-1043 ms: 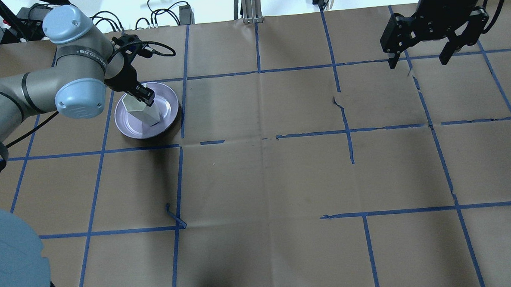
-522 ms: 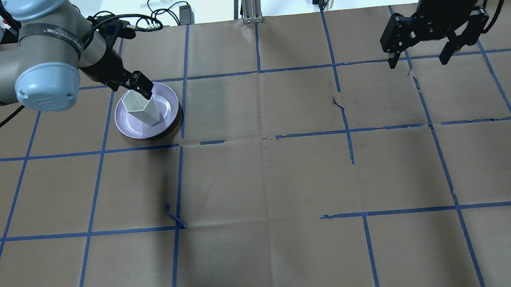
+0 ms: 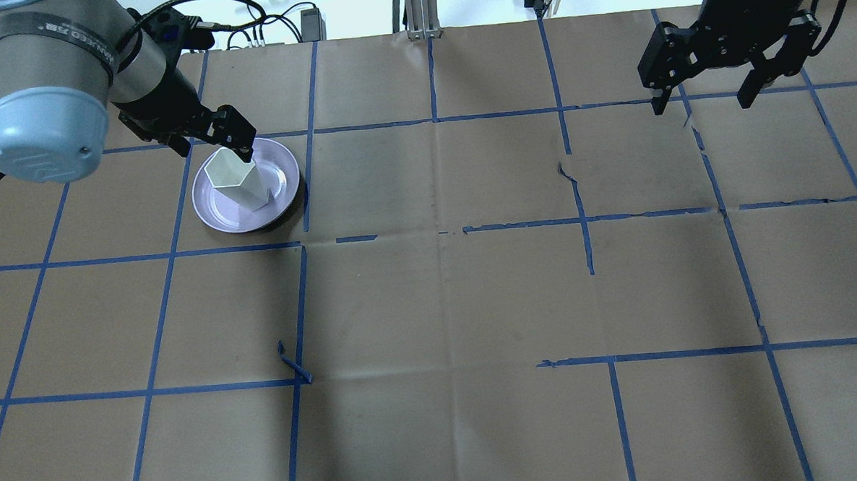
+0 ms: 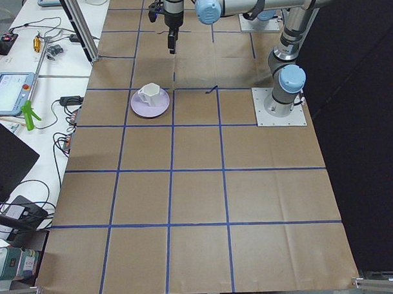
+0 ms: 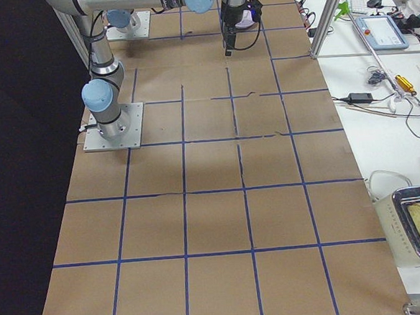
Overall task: Flip cup and place on plate
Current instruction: 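Lower the mug onto the plate and open the left gripper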
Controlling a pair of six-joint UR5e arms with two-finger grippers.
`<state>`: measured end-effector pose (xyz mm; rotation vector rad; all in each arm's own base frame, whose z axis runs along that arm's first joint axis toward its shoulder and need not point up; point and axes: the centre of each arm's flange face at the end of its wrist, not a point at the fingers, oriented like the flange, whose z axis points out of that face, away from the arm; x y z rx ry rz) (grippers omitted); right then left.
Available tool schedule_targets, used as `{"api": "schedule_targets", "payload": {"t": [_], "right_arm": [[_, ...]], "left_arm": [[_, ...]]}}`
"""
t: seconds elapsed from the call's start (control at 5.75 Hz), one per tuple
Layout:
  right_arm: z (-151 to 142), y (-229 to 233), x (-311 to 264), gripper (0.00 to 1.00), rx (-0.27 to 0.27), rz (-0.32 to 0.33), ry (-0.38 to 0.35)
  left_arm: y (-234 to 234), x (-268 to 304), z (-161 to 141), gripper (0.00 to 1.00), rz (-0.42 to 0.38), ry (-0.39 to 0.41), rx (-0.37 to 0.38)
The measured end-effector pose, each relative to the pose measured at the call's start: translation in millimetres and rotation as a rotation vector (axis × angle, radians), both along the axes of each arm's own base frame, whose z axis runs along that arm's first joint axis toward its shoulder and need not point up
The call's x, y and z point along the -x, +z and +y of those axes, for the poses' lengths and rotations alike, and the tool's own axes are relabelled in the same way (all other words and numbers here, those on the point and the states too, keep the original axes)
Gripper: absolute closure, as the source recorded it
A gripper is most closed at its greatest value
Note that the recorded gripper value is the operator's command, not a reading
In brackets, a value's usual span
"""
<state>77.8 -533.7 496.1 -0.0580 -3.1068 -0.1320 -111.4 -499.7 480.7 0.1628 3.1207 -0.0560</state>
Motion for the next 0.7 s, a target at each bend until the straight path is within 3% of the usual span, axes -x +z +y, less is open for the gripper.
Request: {"api": "schedule_targets", "payload": {"t": [0.35,0.7], "right_arm": [[0.0,0.0,0.0,0.0,0.0,0.0,0.0],[0.0,0.0,0.0,0.0,0.0,0.0,0.0]], "left_arm": [[20.8,7.9,11.1,0.01,0.014,0.07,-0.035],[35.3,10.0,7.3,0.01,0.026,0.081,-0.008]]}}
